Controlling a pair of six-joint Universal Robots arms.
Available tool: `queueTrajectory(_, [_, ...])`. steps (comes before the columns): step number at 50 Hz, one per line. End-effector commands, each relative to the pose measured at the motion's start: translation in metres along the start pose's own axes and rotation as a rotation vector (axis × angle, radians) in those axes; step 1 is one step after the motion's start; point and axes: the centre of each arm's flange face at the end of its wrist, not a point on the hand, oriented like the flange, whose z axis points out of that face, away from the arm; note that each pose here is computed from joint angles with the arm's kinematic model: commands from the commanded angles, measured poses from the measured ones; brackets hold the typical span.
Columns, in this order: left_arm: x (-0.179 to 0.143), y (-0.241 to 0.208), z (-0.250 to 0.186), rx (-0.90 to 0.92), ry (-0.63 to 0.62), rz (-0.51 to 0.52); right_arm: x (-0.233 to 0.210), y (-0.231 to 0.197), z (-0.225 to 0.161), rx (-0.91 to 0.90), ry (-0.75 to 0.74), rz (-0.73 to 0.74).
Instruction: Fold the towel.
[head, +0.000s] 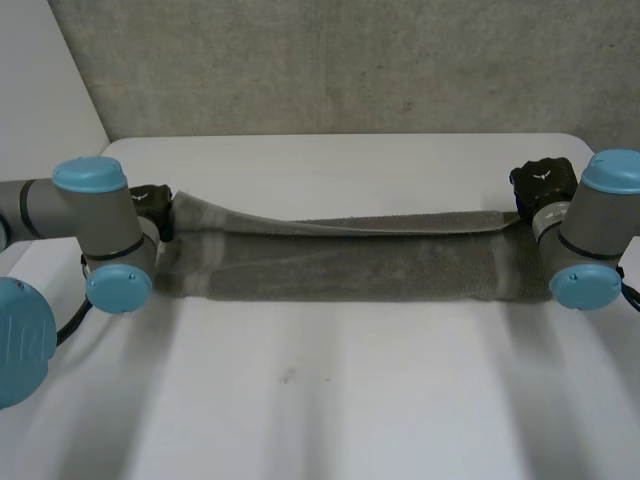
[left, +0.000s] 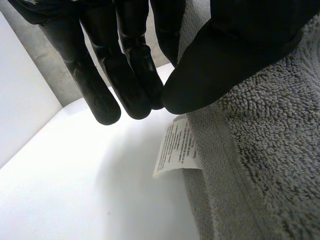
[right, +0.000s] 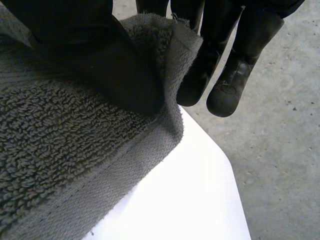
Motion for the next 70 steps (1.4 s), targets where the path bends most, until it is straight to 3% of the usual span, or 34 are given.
queueTrajectory(1, [0.006, 0.003, -0.006, -0.024, 0.024, 0.007, -0.003, 0.001, -0.003, -0.016, -0.015, -0.003])
queueTrajectory(14, [0.010, -0.034, -0.035, 0.014, 0.048, 0.009, 0.025, -0.049, -0.024, 0.067, 0.021, 0.032])
queueTrajectory(24, [-0.005, -0.098, -0.096, 0.205, 0.074, -0.026, 0.055, -0.105, -0.077, 0.184, 0.007, 0.091])
queueTrajectory(30, [-0.005, -0.105, -0.128, 0.254, 0.158, -0.020, 0.053, -0.106, -0.101, 0.157, -0.056, 0.086])
queueTrajectory(38, [-0.008, -0.082, -0.169, 0.193, 0.249, -0.004, 0.050, -0.057, -0.130, -0.102, -0.192, 0.123])
queueTrajectory(43, [-0.008, -0.062, -0.186, 0.167, 0.286, 0.002, 0.049, -0.030, -0.135, -0.146, -0.261, 0.160])
queueTrajectory(57, [-0.011, -0.053, -0.196, 0.239, 0.270, -0.002, 0.034, 0.039, -0.102, -0.124, -0.308, 0.192])
queueTrajectory(70, [-0.011, -0.047, -0.198, 0.226, 0.273, -0.001, 0.028, 0.064, -0.079, -0.136, -0.295, 0.138])
